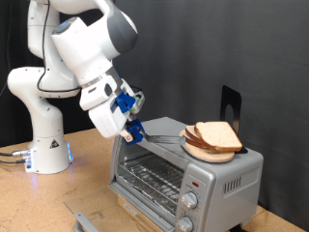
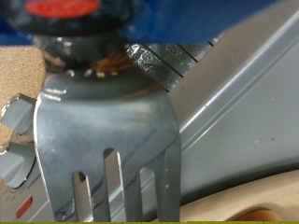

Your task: Make a piece of toast with the oven

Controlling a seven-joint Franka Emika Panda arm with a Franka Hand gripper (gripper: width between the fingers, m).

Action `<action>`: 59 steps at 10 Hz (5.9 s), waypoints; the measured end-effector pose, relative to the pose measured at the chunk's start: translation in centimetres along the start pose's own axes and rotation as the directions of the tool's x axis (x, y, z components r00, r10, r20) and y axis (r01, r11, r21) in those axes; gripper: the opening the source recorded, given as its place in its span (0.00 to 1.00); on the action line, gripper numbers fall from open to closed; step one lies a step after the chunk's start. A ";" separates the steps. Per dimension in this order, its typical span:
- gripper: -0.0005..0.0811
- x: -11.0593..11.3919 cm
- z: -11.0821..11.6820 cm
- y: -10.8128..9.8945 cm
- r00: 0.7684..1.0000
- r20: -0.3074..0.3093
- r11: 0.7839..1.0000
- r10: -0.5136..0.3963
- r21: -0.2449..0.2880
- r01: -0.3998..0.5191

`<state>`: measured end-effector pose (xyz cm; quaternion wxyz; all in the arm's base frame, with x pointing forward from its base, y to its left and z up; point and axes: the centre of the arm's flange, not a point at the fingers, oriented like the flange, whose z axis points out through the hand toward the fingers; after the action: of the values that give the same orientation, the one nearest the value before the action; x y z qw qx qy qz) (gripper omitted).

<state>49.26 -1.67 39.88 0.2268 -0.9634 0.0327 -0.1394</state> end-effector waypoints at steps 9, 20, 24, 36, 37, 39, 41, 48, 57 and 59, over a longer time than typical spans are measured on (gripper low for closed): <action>0.45 1.1 2.9 -1.4 0.999 -0.016 0.999 0.041 -0.032 -0.041; 0.45 1.4 0.7 -1.4 1.000 0.013 0.998 0.028 0.059 -0.029; 0.45 1.4 0.4 -1.5 1.000 0.010 0.998 0.025 0.054 -0.026; 0.45 1.3 0.2 -0.9 0.999 -0.007 0.998 0.042 0.047 -0.041; 0.45 1.4 0.2 -1.0 0.999 -0.007 0.998 0.039 0.048 -0.039; 0.45 1.4 0.3 -1.2 0.999 -0.006 0.998 0.036 0.048 -0.036; 0.45 1.4 0.4 -1.4 0.999 -0.008 0.998 0.032 0.046 -0.032; 0.45 1.4 1.1 -2.8 1.000 -0.017 0.999 0.022 0.035 -0.021; 0.45 2.4 1.8 -7.3 0.999 -0.051 0.999 -0.011 0.047 0.013; 0.45 2.3 2.3 -7.8 0.999 -0.040 0.999 -0.006 0.032 0.007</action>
<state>52.12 5.97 42.01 0.2413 -0.9567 0.0319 -0.1597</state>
